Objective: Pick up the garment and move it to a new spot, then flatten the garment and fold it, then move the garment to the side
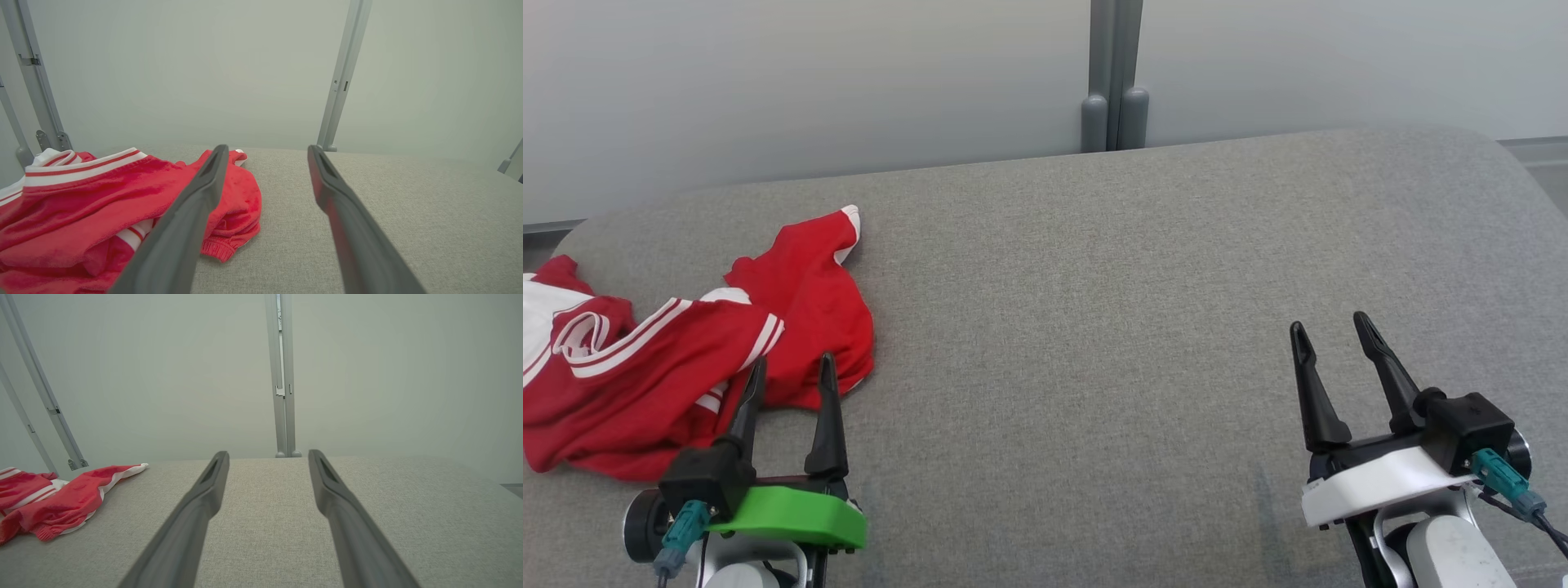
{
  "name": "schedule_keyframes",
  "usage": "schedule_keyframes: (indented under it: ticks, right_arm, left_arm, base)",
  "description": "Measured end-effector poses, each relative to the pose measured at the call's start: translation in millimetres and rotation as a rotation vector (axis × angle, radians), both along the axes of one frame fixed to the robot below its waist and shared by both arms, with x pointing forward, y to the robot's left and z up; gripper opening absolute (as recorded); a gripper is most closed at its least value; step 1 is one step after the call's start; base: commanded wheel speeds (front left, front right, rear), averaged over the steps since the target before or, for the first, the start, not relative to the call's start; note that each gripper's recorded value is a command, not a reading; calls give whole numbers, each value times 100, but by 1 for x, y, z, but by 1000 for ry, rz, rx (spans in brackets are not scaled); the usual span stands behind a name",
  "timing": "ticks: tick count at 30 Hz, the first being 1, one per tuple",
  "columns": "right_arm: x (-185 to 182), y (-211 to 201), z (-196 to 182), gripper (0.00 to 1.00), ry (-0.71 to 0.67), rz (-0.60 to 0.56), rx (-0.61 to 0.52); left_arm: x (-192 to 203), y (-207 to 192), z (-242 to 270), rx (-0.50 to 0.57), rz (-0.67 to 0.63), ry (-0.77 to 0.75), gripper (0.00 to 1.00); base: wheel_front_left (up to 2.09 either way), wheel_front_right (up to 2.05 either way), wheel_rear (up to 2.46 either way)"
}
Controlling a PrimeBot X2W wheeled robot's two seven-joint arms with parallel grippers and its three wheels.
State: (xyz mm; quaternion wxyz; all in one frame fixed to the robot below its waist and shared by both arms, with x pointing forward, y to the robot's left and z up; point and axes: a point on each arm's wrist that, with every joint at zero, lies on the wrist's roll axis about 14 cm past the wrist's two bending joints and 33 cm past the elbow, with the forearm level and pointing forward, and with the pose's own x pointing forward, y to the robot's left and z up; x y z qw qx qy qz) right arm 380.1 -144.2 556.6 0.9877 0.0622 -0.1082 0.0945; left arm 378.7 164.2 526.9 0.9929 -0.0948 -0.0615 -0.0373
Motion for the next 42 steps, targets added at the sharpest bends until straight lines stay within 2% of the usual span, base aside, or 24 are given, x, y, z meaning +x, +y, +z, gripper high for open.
schedule_keyframes:
  ticks: [14, 34, 42]
  right_arm:
    - [-3, 7, 4, 100, -36, 11, -83]
    - [-3, 7, 4, 100, -35, 12, -82]
    - [-3, 13, 3, 100, -33, 31, -78]
  left_arm:
    - [-5, -8, 5, 85, -16, -38, 100]
    - [-5, -7, 4, 78, -9, -35, 100]
    - [-8, 4, 4, 75, 25, -34, 100]
  base:
    - [0, 0, 0]
    - [0, 0, 0]
    - [0, 0, 0]
